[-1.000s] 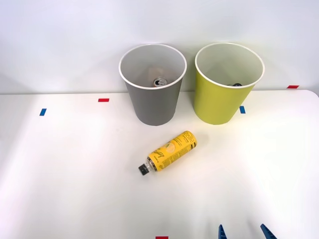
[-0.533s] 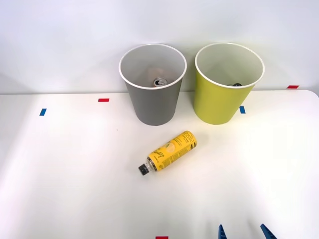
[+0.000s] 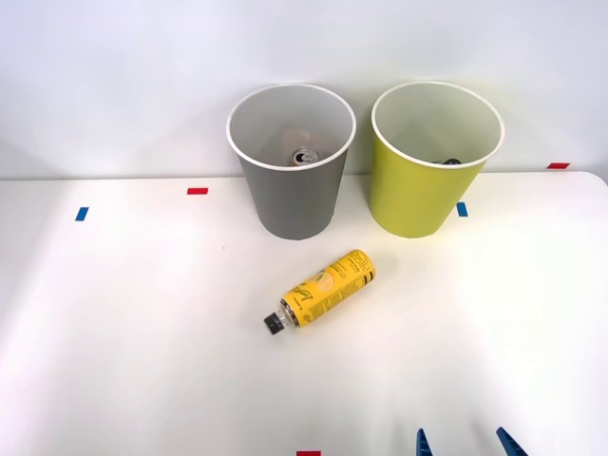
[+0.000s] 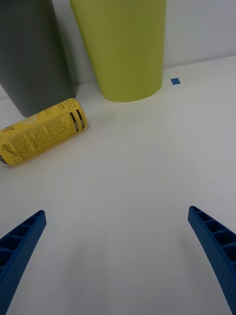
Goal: Put cans in the gray bin, plastic bottles in the light green bin
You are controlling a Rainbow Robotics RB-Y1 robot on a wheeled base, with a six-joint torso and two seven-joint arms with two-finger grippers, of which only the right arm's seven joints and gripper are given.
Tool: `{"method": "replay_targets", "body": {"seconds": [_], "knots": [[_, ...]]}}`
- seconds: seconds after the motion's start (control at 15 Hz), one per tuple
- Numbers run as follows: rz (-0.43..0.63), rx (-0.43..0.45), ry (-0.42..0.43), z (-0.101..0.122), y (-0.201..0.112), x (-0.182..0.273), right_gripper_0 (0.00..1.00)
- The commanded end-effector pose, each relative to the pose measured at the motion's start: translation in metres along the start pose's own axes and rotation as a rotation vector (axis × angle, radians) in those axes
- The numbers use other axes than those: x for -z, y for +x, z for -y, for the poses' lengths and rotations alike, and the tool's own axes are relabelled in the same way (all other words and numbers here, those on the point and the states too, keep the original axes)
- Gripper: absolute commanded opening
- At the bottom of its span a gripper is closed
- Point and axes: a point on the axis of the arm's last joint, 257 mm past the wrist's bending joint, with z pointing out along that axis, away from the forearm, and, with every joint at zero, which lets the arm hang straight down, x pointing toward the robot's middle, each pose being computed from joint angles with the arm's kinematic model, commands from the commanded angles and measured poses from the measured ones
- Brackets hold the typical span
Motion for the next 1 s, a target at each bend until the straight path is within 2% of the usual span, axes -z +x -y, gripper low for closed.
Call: {"method": "replay_targets", "body": {"seconds": [0.07,1.0], "knots": [[0.000,0.000,0.000,0.0000,0.0000,0.0000,1.00],[0.000,0.000,0.000,0.0000,0.0000,0.0000,1.00]]}}
